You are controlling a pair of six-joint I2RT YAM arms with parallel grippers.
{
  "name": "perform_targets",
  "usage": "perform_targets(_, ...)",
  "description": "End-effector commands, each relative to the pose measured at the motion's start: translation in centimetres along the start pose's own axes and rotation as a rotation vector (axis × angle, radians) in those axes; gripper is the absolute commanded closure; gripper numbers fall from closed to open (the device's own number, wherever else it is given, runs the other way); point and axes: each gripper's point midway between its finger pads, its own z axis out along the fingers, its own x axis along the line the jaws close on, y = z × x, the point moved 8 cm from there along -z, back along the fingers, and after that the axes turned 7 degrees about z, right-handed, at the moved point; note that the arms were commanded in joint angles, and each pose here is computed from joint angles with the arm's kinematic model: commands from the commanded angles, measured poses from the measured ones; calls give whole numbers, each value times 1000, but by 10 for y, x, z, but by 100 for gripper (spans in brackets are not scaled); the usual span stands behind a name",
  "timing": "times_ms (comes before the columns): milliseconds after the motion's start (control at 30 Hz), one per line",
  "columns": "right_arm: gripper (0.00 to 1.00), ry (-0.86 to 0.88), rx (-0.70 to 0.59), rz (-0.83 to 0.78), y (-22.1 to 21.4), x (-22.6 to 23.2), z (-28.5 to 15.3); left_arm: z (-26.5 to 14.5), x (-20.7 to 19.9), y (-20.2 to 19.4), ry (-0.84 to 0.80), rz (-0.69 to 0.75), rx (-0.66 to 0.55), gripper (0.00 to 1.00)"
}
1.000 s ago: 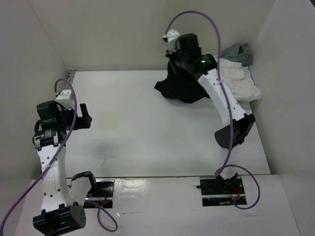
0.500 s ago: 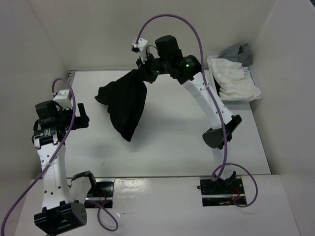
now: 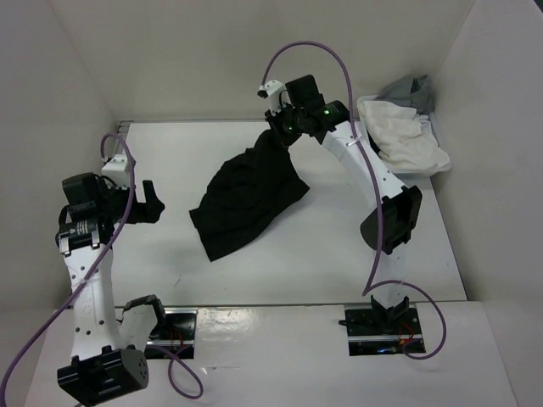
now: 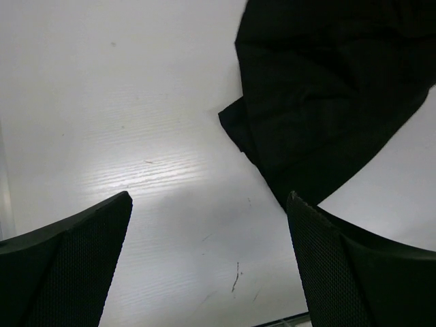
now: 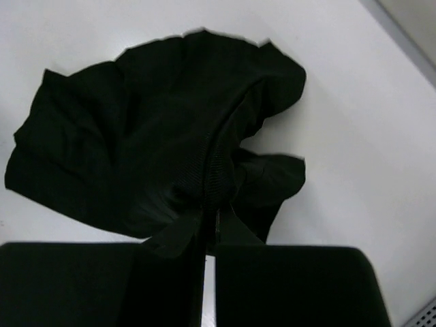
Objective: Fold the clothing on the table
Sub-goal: Flatten the skirt out
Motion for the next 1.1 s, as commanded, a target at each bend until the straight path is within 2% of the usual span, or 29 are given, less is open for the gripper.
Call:
perform_targets(0, 100, -103, -113, 28, 16, -3, -3, 4, -17, 8, -165, 110, -48, 0)
perform_targets(133, 100, -194, -38, 65, -6, -15, 19, 19, -25, 4, -240, 132, 6, 0)
perform_targets(200, 100, -194, -39, 65, -4, -15, 16, 22, -26, 4, -253, 133, 17, 0)
perform_targets(300, 100, -80, -68, 48, 5, -3, 9, 23, -27, 6, -258, 152, 7, 0)
perform_targets(433, 100, 114, -103, 0, 21, 17, -8, 29, -33, 12, -271, 195, -18, 0)
perform_targets(600, 100, 575, -155, -127, 33, 60, -37, 38, -29, 21, -252, 200, -24, 0)
perform_targets(700, 100, 717, -134, -167, 24, 70, -42, 44, -28, 29, -259, 206, -28, 0)
perform_targets(800, 100, 764, -41, -196, 0, 81, -26, 51, -26, 41, -257, 214, -30, 0)
perform_targets(933, 100, 824, 177, -282, -47, 120, 8, 54, -29, 65, -312, 230, -70, 0)
perform_targets(1000, 100, 812, 289, -318, -72, 131, 26, 55, -35, 78, -377, 231, -80, 0)
perform_targets(1067, 100, 837, 338, -336, -82, 148, 34, 60, -43, 82, -456, 238, -67, 0)
